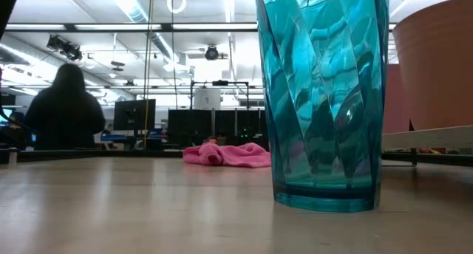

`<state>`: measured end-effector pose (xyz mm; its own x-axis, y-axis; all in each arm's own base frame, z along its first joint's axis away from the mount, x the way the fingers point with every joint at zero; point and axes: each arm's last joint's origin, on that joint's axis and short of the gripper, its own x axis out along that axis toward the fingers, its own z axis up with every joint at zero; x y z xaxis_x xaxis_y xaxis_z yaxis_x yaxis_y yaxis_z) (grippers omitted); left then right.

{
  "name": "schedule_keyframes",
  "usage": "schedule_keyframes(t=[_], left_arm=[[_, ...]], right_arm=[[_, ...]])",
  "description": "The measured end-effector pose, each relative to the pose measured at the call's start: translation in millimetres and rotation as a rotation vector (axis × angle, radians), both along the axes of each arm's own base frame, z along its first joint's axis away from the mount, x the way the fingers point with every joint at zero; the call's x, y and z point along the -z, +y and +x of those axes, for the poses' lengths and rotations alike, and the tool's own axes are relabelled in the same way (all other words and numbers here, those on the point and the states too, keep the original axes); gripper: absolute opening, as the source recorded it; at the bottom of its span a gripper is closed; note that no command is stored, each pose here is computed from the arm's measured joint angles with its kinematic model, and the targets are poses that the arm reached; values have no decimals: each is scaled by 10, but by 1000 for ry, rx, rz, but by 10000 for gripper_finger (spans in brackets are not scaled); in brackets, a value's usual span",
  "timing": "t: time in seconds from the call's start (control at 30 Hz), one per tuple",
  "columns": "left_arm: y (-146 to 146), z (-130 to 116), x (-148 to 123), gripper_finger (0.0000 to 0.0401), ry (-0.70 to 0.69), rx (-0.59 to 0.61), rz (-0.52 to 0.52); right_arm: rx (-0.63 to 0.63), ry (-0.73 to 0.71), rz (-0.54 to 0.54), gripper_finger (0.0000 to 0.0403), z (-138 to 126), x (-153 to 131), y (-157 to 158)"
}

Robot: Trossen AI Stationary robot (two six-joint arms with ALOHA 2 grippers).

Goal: Stack small to large cups/mugs on shelf
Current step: Put the blue plastic glass on the shelf

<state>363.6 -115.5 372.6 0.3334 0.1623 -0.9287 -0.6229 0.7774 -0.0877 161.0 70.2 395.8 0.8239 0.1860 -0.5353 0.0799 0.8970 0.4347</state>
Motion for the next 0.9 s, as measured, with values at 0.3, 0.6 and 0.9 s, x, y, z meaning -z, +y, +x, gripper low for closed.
schedule_keyframes(t=[0.3,0.6,0.9], left_arm=[[163,-268,290,57,147,-108,28],[355,-1006,384,41,169,-356,-5],[416,-1405,565,21,83,-442,-70]], right_arm=[[-88,-66,-119,84,231,-257,108],[-101,103,-232,84,519,-255,165],[-143,260,-318,84,894,-194,194]])
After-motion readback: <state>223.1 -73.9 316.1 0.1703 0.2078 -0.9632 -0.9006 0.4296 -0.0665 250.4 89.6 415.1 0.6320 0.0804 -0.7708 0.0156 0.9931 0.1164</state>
